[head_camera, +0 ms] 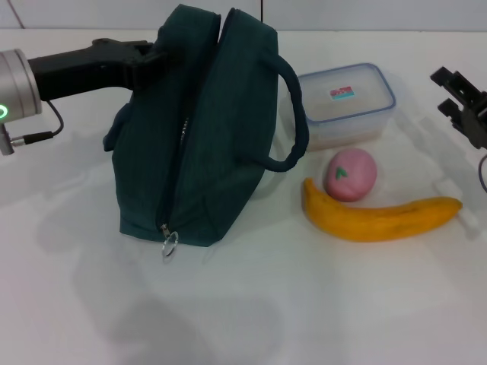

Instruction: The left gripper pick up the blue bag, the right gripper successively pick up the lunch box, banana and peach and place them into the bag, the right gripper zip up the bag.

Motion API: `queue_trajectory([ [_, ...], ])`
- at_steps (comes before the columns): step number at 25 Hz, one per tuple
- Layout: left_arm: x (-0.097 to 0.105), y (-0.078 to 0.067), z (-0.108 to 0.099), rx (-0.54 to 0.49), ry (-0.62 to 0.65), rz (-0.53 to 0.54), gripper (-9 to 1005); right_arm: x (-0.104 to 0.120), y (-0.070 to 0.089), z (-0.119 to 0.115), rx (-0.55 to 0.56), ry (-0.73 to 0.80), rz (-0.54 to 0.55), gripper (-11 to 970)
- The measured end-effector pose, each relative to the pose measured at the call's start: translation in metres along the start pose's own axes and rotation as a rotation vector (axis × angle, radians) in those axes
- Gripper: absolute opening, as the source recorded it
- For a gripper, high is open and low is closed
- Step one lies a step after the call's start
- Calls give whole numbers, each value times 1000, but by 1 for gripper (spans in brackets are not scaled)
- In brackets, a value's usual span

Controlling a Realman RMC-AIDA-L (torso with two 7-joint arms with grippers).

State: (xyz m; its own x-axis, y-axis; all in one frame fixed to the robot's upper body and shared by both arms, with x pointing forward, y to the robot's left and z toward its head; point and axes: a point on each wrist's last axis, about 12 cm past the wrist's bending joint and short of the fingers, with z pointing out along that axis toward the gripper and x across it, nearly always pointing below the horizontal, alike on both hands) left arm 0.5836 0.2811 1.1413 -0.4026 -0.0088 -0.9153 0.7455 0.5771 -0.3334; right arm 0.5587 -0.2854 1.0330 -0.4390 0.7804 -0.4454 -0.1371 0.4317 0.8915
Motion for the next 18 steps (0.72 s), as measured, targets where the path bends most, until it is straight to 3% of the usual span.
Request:
queue_trajectory([
  [18,0,3,7,-26,-17,46,105,5,8,28,51,84,51,840],
])
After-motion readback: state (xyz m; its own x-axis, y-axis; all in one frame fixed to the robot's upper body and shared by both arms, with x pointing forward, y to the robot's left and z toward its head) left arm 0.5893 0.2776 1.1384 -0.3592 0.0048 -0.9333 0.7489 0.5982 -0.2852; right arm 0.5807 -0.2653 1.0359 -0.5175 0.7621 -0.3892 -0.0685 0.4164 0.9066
